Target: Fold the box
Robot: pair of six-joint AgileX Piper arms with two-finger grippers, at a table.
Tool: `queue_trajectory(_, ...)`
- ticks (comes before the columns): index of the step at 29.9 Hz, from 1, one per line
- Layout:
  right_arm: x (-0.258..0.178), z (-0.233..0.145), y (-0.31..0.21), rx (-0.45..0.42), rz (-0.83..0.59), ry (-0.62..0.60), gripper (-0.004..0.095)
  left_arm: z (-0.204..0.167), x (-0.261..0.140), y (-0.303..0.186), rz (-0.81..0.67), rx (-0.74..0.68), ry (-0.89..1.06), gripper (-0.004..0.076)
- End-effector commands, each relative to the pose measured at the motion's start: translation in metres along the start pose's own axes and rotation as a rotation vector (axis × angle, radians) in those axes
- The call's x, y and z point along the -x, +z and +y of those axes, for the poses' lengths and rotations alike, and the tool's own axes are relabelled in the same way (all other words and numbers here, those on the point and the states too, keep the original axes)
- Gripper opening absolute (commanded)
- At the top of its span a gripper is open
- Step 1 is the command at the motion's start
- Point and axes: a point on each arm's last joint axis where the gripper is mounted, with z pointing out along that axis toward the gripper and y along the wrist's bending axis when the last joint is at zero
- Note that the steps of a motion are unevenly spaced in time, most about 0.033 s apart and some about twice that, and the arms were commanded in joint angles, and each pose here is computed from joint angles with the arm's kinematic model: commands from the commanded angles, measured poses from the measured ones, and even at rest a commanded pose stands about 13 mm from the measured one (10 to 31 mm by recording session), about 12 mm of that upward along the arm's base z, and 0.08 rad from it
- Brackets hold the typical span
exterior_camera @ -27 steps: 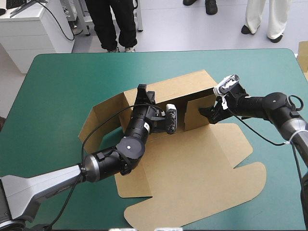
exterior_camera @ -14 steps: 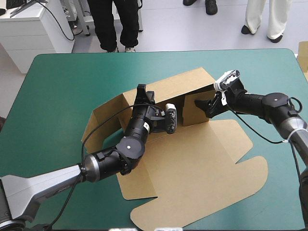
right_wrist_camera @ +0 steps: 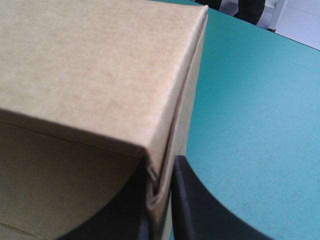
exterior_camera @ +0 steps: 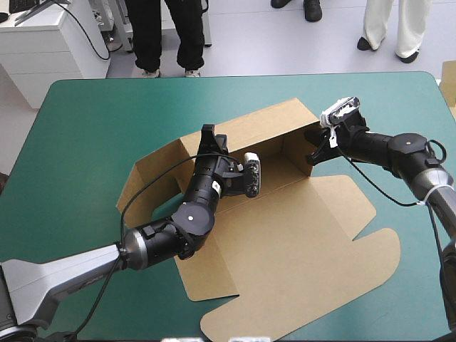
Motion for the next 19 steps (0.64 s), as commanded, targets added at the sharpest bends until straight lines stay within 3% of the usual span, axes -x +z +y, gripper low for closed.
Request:
queue_trajectory(1, 0.0231, 0.0106, -0.0142, 0.071, -0.085, -0.050, -0.0023, 0.0233, 0.0047, -0.0118, -0.054, 0.078, -0.014, -0.0032)
queue_trajectory(14, 0.0231, 0.0105, -0.0142, 0.070, -0.085, -0.053, -0.0023, 0.0248, 0.0046, -0.0127, -0.058, 0.084, -0.011, -0.0023)
queue_trajectory(16, 0.0231, 0.0103, -0.0141, 0.068, -0.085, -0.053, -0.0023, 0.0267, 0.0043, -0.0143, -0.064, 0.087, -0.015, 0.0030)
queue_trajectory(19, 0.0231, 0.0097, -0.0141, 0.062, -0.085, -0.053, -0.0023, 0.0303, 0.0045, -0.0183, -0.090, 0.084, -0.029, 0.0181)
